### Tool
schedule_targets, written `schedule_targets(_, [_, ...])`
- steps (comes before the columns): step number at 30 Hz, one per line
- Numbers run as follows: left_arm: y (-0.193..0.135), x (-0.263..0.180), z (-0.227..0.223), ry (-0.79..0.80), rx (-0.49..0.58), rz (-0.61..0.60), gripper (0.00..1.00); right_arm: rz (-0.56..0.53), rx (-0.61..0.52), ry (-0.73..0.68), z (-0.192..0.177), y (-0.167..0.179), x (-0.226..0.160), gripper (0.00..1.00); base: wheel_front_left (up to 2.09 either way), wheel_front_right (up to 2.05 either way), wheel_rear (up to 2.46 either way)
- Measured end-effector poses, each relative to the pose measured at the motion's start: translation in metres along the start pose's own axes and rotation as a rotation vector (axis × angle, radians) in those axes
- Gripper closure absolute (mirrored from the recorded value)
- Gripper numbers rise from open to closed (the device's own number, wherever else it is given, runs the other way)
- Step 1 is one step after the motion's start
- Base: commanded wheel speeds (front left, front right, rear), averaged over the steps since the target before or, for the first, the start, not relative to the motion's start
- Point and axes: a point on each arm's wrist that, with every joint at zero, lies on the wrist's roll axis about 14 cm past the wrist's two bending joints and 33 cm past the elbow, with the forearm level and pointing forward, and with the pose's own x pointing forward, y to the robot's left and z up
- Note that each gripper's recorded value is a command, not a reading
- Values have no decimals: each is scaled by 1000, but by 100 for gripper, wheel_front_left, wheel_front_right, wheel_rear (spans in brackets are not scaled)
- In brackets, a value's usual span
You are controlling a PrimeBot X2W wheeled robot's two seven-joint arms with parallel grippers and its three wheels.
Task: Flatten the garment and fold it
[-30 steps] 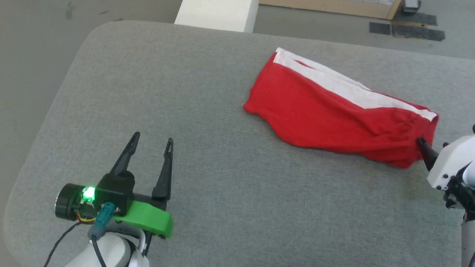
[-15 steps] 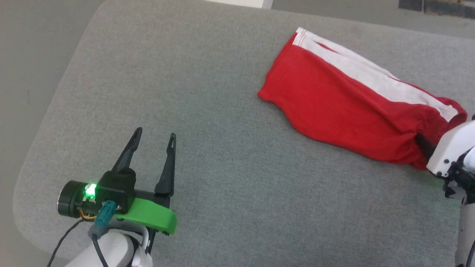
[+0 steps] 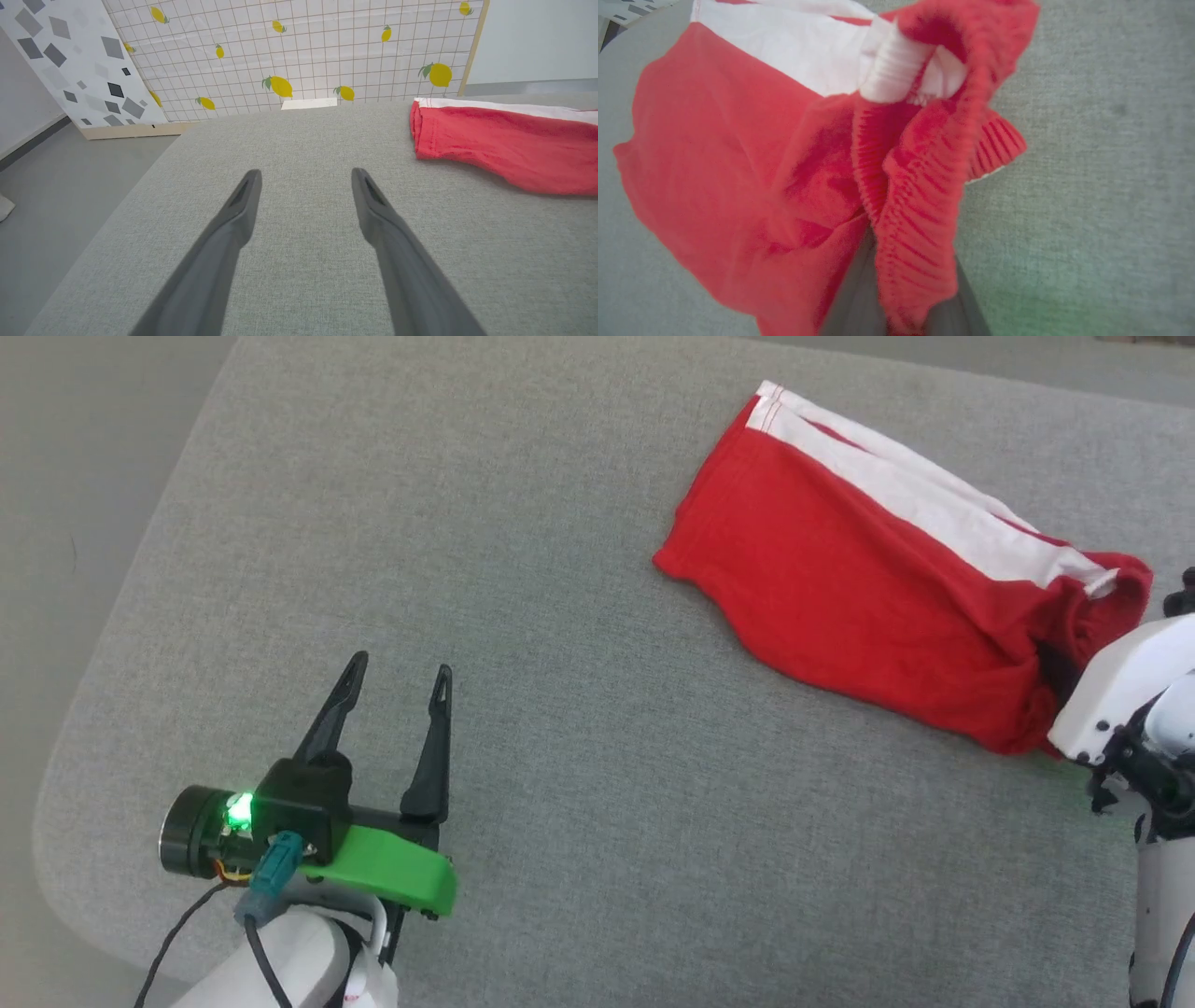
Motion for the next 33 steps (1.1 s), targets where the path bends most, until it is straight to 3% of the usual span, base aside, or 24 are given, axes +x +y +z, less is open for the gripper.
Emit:
schedule_targets(6, [-3,-3,10,-31,-2,-15,0,-30,-37,-11,0,-23,-24,100,0,0,0])
schedule_targets(14, [-15,-5,23,-69,-9,-59,0,-192,-164,-40,24,-95,-81,100,0,0,0])
schedule_targets(19, [-22,-3,21,-59,-17,-79,0,-257,-235,-37,36,-118,-92,100,0,0,0])
schedule_targets(23, [-25,0,21,-59,-22,-84,0,-216,-266,-39,46,-103,-81,100,0,0,0])
schedule_targets(28, [-24,-1,18,-50,-28,-74,0,-115,-284,-63,68,-62,-67,100,0,0,0])
schedule_targets(33, [-19,-5,15,-42,-32,-48,0,-10,-284,-19,68,-17,-53,100,0,0,0])
